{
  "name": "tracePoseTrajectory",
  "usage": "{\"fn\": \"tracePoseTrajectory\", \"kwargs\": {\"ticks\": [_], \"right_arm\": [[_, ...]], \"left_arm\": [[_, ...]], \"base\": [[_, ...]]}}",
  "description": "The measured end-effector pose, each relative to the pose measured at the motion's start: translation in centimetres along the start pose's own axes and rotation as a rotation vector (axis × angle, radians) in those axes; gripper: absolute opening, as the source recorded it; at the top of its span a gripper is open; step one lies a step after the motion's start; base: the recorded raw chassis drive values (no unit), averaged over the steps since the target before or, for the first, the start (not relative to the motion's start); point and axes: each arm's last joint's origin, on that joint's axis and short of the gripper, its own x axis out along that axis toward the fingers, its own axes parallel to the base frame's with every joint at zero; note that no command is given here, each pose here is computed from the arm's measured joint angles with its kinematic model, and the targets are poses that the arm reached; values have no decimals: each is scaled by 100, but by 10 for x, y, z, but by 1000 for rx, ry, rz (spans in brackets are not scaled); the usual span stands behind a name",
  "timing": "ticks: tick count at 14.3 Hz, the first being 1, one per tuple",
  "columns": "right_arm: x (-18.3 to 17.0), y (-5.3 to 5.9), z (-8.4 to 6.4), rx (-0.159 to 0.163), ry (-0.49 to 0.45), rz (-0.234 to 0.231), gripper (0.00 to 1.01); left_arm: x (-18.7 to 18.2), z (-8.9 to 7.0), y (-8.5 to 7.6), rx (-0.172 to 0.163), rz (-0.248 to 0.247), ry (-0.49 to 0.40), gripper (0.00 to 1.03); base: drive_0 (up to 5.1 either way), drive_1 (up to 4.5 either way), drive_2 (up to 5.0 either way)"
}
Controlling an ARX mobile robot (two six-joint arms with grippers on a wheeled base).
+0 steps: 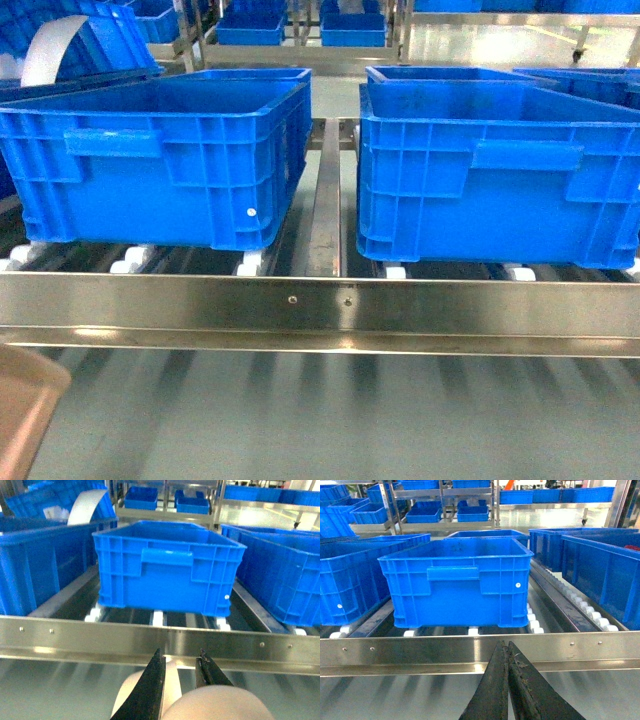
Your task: Place part in tray to right shelf
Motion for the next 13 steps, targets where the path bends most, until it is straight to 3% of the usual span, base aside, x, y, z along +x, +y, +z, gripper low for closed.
{"fn": "tracePoseTrajectory", "kwargs": {"ticks": [5,7,13], "right_arm": [[0,0,0,0,-2,1,2],[0,0,0,0,-2,0,2],[0,0,0,0,-1,0,5]], "left_arm": [[-2,5,0,0,0,-60,13],[-2,2,0,1,0,-28,13],[-2,3,0,2,0,-40,13]], "base": [[0,0,0],[0,0,0],[0,0,0]]}}
